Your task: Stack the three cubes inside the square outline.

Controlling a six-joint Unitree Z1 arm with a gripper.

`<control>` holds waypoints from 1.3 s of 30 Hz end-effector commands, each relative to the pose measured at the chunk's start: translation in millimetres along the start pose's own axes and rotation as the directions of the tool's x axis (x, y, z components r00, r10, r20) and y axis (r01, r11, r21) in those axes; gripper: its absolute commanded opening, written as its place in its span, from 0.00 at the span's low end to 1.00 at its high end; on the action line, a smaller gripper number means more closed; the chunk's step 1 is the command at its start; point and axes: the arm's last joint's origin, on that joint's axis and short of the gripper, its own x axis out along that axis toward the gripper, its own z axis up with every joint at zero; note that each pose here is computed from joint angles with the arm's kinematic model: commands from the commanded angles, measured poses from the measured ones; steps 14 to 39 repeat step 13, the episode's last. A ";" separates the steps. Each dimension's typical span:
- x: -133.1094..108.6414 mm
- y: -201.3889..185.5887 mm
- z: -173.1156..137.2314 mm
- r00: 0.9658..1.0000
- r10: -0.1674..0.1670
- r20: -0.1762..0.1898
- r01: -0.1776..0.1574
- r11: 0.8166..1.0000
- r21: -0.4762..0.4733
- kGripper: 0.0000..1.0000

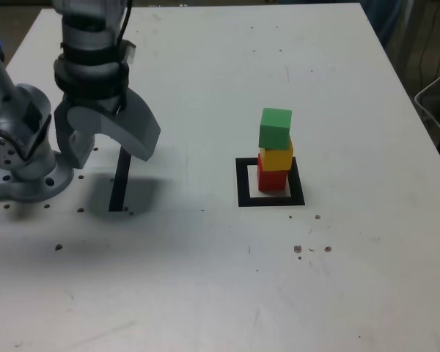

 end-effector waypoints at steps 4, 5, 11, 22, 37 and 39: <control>5.2 0.3 1.4 1.000 0.003 -0.028 -0.003 1.000 -0.001 1.00; 4.7 0.3 1.1 1.000 0.004 -0.025 -0.004 1.000 0.000 1.00; 1.8 1.7 3.5 0.999 0.034 0.017 -0.034 0.999 0.006 1.00; 1.8 3.1 6.6 0.997 0.059 0.042 -0.059 0.998 0.004 1.00; 1.8 3.1 6.6 0.997 0.059 0.042 -0.059 0.998 0.004 1.00; 1.8 3.1 6.6 0.997 0.059 0.042 -0.059 0.998 0.004 1.00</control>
